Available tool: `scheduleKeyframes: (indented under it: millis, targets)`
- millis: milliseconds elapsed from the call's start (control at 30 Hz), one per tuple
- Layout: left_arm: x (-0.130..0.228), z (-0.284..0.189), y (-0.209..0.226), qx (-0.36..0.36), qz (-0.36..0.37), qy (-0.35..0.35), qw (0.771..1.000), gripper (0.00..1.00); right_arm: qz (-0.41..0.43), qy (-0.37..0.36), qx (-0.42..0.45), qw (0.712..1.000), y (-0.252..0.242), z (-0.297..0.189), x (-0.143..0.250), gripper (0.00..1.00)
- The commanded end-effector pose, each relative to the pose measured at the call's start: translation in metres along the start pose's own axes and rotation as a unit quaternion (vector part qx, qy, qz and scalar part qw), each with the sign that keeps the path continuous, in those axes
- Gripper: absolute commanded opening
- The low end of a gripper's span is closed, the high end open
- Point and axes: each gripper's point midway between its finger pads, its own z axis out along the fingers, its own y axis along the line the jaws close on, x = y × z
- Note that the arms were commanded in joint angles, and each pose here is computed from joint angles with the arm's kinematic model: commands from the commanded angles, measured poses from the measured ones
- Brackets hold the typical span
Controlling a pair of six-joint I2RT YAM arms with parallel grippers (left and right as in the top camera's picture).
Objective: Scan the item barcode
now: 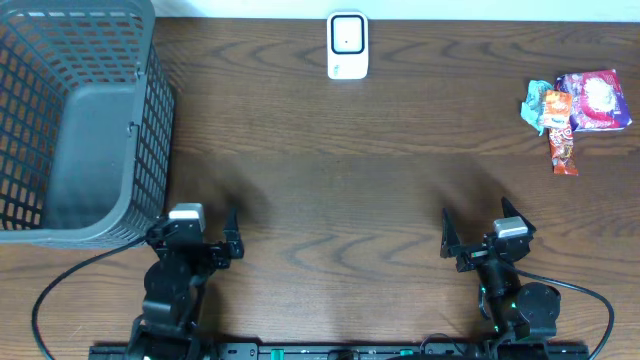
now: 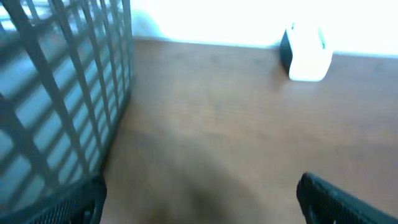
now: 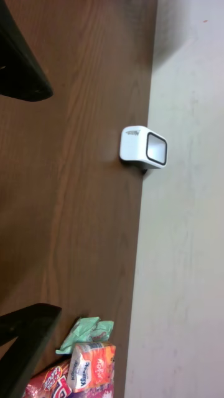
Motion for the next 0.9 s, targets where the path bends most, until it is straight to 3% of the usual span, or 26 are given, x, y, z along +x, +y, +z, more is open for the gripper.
scheduleKeyframes:
  millis: [0, 533, 867]
  targets:
    - [0.003, 0.002, -0.001, 0.011, 0.013, -0.022, 1.0, 0.98, 0.007, 0.0, 0.003, 1.0, -0.001, 0.0, 0.001, 0.99]
    - [-0.018, -0.003, 0.02, -0.024, 0.012, -0.133, 0.991, 0.98, 0.007, 0.0, 0.003, 1.0, -0.001, 0.0, 0.001, 0.99]
    - [0.015, 0.003, 0.032, -0.04, 0.01, -0.064, 0.997, 0.98, 0.007, 0.0, 0.003, 1.0, -0.001, 0.0, 0.001, 0.99]
